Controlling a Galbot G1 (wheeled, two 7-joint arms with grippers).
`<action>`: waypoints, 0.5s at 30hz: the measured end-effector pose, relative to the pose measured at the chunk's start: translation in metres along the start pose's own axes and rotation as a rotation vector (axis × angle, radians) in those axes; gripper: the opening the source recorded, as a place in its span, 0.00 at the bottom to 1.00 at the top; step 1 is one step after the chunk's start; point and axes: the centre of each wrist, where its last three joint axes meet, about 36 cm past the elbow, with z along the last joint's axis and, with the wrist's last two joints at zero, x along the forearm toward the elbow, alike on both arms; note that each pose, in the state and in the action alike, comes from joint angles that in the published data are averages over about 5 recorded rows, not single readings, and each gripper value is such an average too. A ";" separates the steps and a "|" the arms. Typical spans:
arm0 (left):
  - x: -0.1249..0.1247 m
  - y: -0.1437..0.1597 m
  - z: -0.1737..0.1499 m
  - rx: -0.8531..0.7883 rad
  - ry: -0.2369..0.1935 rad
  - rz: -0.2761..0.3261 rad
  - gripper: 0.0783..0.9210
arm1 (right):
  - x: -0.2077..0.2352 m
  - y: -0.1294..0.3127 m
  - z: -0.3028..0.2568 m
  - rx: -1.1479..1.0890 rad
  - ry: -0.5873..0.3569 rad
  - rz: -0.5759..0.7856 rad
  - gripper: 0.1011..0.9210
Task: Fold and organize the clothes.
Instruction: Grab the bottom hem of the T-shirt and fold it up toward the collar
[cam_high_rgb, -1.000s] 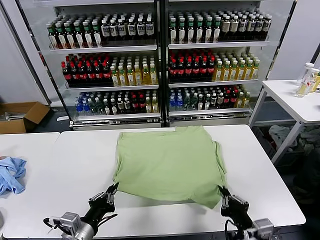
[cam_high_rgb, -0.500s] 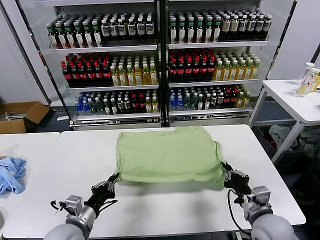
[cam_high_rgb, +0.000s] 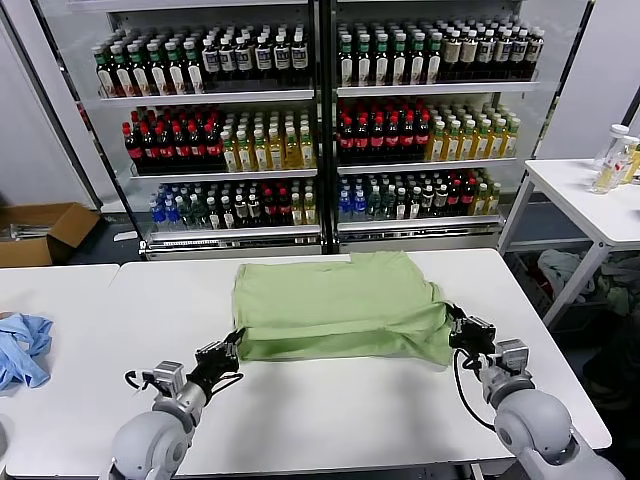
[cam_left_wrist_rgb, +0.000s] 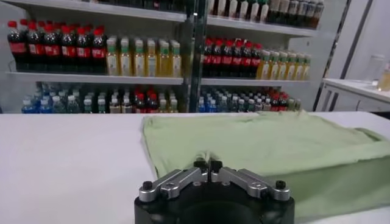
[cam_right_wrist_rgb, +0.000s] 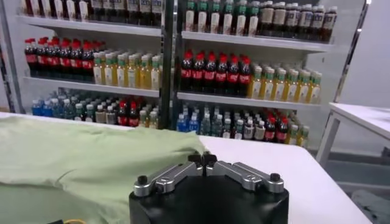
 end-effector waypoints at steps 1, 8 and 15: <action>-0.002 0.000 0.001 -0.003 0.003 -0.001 0.00 | -0.003 0.000 -0.001 0.010 -0.005 -0.002 0.01; -0.014 0.000 0.007 -0.017 0.018 -0.013 0.00 | -0.024 0.002 -0.004 0.070 -0.034 -0.022 0.01; -0.022 0.002 0.013 -0.022 0.032 -0.029 0.01 | -0.036 0.008 0.001 0.112 -0.024 -0.035 0.13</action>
